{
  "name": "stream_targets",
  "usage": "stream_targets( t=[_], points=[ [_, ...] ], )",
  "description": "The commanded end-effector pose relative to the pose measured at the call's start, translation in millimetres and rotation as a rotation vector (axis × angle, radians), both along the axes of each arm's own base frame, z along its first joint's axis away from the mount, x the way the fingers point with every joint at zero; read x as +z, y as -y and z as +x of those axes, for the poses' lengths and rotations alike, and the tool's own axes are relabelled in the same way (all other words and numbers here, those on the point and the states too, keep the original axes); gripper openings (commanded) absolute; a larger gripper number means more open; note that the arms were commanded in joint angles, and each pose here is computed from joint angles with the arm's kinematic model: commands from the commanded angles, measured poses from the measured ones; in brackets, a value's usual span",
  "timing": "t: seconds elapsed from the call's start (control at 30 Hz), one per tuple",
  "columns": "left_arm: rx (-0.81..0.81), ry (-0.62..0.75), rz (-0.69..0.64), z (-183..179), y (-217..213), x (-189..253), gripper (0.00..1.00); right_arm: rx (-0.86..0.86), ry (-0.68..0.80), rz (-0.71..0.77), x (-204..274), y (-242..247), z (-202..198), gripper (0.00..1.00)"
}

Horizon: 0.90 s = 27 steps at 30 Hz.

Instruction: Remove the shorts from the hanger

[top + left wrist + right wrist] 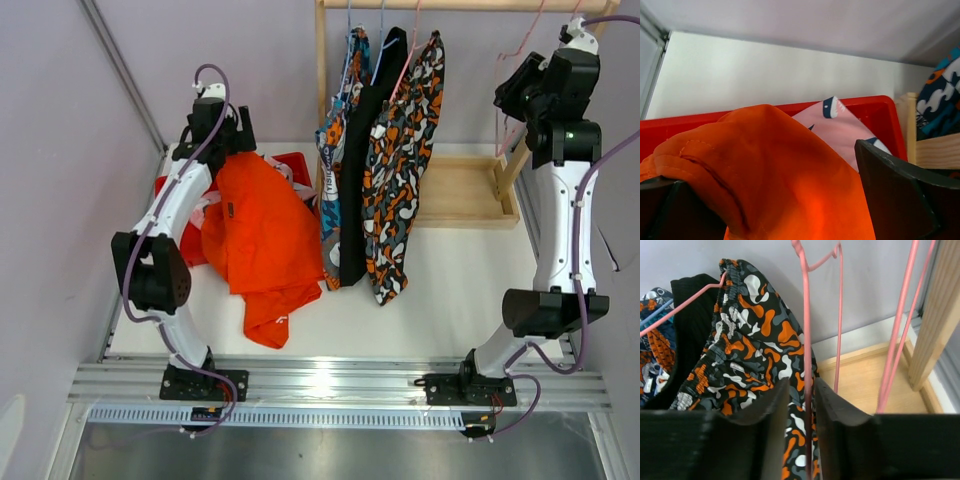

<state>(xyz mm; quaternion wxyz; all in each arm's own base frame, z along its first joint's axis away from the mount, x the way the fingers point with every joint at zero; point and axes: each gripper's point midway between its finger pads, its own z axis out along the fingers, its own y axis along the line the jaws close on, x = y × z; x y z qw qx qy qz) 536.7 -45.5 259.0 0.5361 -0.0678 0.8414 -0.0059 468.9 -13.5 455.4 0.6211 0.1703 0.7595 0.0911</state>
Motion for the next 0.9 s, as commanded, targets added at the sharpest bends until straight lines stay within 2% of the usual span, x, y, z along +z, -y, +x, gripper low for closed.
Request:
stream_targets(
  t=[0.0, 0.17, 0.2, 0.33, 0.4, 0.43, 0.5, 0.57, 0.73, 0.77, 0.8, 0.87],
  points=[
    [0.092, -0.045, 0.007, 7.9, -22.8, -8.1, 0.99, -0.017, 0.072, -0.011, 26.2, 5.6, -17.6, 0.42],
    [0.120, -0.032, 0.009, -3.3, -28.7, 11.3, 0.99, -0.029, 0.073, -0.010, 25.6, 9.9, -21.8, 0.40],
    [0.125, 0.011, 0.004, -10.7, -30.5, 32.1, 0.99, -0.028, 0.073, -0.008, 25.9, 9.6, -22.1, 0.40],
    [0.153, 0.069, 0.057, -17.0, -42.2, 66.9, 1.00, -0.030, 0.069, -0.005, 24.6, 10.5, -23.0, 0.47],
    [0.189, 0.022, 0.091, -16.1, -54.1, 62.4, 0.99, -0.037, 0.066, -0.002, 23.6, 12.1, -25.1, 0.59],
    [0.203, -0.026, 0.091, -3.8, -57.1, 46.9, 0.99, -0.037, 0.068, 0.001, 24.1, 12.0, -25.7, 0.65],
    [0.226, -0.118, 0.092, -3.6, -65.0, 25.9, 0.99, -0.036, 0.068, 0.004, 24.7, 11.3, -29.1, 0.76],
    [0.278, -0.162, 0.102, 1.0, -80.8, 4.0, 0.99, -0.033, 0.076, 0.004, 29.2, 10.2, -35.6, 0.82],
    [0.415, -0.163, 0.086, 4.5, -130.2, -7.4, 0.99, -0.023, 0.095, 0.009, 36.7, 6.1, -57.4, 0.86],
    [0.428, -0.139, 0.080, 14.7, -135.9, 2.0, 0.99, -0.018, 0.100, 0.012, 38.0, 4.2, -62.0, 0.87],
    [0.439, -0.190, 0.091, 10.3, -141.5, -7.2, 0.99, -0.013, 0.110, 0.014, 40.6, 1.9, -70.7, 0.87],
    [0.456, -0.156, 0.096, 16.2, -144.3, 13.4, 0.99, -0.006, 0.128, 0.019, 45.1, -2.3, -79.3, 0.89]
  ],
)
